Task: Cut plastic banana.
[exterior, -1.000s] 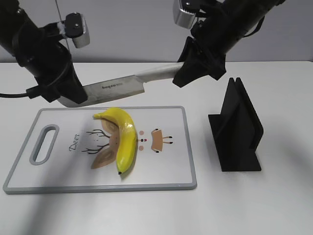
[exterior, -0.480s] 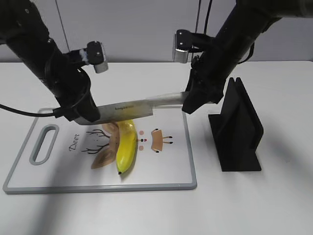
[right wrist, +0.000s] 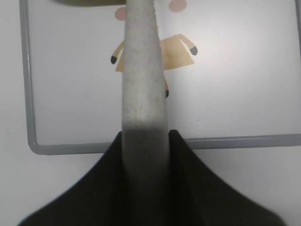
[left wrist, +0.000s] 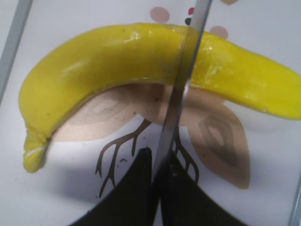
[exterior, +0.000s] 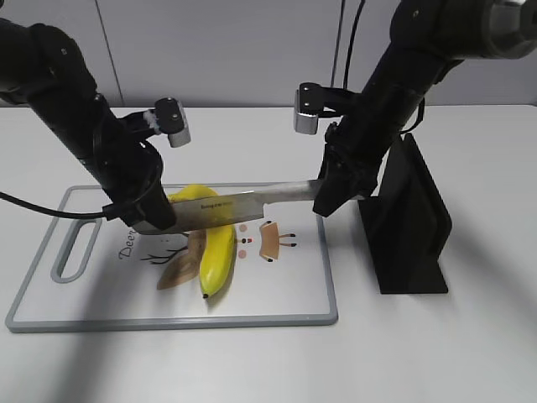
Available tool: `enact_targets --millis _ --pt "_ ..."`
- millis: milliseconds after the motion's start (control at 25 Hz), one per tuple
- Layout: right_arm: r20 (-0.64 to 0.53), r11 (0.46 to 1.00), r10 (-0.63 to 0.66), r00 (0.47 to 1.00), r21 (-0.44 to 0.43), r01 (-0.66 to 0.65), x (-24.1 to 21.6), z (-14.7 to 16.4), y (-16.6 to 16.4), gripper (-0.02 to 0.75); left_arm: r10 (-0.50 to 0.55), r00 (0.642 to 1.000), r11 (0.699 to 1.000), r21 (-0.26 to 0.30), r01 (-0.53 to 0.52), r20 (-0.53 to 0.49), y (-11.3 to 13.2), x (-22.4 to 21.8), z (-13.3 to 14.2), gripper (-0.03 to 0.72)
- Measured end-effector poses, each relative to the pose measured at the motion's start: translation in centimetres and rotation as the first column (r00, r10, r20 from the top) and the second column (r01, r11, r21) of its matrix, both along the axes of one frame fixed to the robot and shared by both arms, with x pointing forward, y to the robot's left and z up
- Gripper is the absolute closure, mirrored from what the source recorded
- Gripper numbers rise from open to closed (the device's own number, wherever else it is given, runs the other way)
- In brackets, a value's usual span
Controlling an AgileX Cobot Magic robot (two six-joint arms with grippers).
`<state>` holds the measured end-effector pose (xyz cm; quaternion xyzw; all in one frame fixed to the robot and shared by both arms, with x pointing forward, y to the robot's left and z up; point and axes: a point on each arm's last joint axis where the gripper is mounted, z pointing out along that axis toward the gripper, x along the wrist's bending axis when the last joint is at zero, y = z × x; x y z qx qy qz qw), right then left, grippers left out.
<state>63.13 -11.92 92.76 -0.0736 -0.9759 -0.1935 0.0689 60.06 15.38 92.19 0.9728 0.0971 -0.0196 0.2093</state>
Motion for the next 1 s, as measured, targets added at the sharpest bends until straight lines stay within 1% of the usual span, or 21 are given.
enact_targets --millis 320,480,680,760,1000 --pt "-0.011 1.000 -0.003 1.000 -0.003 0.003 0.1 -0.6 -0.1 0.559 0.015 1.000 1.000 -0.017 -0.015 -0.008 0.0 0.1 -0.1 0.667" --pt "-0.009 1.000 -0.003 1.000 -0.002 0.003 0.1 -0.5 -0.1 0.559 -0.001 1.000 1.000 -0.009 0.001 -0.005 0.0 0.3 0.2 0.667" --pt "0.041 1.000 -0.002 0.999 -0.008 0.002 0.1 0.8 -0.2 0.561 -0.014 1.000 1.000 -0.002 0.014 0.020 -0.2 0.5 0.9 0.667" --pt "0.073 1.000 -0.002 0.997 -0.006 0.003 0.1 1.9 -0.3 0.561 -0.016 0.999 1.000 -0.009 0.016 0.042 -0.2 0.5 1.9 0.667" --pt "0.169 1.000 0.006 0.986 0.029 -0.011 -1.1 7.2 -0.6 0.563 -0.040 0.991 0.998 -0.036 0.045 0.128 0.1 -0.8 7.2 0.670"
